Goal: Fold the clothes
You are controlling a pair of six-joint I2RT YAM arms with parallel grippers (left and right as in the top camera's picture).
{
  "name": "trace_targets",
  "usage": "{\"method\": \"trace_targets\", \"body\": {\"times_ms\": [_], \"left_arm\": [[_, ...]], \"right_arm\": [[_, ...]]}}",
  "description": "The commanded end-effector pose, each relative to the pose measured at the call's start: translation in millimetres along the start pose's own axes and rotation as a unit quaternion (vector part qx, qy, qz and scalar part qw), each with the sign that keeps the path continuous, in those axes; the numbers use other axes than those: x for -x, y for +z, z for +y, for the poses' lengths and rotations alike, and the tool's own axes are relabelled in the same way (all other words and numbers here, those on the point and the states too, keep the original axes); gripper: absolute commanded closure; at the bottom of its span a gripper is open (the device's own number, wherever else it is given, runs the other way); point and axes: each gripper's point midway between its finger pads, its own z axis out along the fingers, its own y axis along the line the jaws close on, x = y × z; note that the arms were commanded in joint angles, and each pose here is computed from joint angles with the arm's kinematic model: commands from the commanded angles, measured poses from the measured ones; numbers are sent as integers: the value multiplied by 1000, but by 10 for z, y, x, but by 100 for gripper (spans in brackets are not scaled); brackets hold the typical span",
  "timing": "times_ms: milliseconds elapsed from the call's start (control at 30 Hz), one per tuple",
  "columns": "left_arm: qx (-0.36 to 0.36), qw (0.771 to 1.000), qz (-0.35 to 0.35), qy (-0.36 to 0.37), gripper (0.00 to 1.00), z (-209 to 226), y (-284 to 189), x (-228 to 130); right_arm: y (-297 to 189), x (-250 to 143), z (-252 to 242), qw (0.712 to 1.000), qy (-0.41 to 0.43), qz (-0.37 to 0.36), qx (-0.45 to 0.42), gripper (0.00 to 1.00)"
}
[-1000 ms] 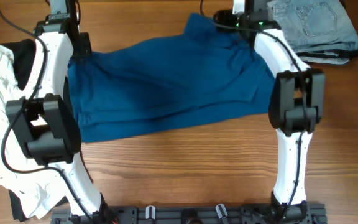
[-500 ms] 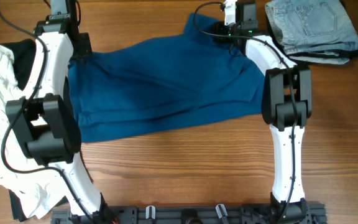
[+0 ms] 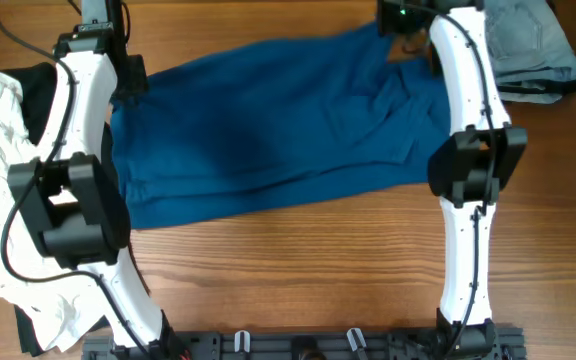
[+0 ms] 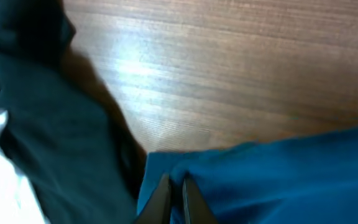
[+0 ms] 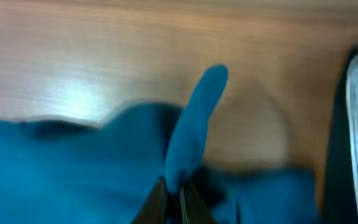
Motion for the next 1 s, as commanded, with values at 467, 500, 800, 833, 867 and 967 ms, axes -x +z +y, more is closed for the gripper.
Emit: {"method": "trace_targets", "body": {"times_ms": [467,500,800,833,867,967], "left_arm": [[-77,945,307,-82,96,-247,-496,-1781],[-74,940,324,-80,96,-251,-453,-1910],[-68,927,361,-76,25,-262,-330,-2237],[-70,928,358,-74,23,-264,-324,-2228],[-70,929,358,-71,22,-260,-329,-2226],[-90,941,327,-20,21,-266,-274,-2128]], "right_arm": [[-622,-1550,-886,946,157,271,-82,96],[-561,-1688,-923,940,159,291,-80,96],[-389,-1722,-1249,948,172,261,-58,30],[-401,-1612,-1187,956,158,244,-33,30],[-415,-1521,-1140,962,150,229,-17,29],[-402,-1248,-913,974,132,181,35,28]]}}
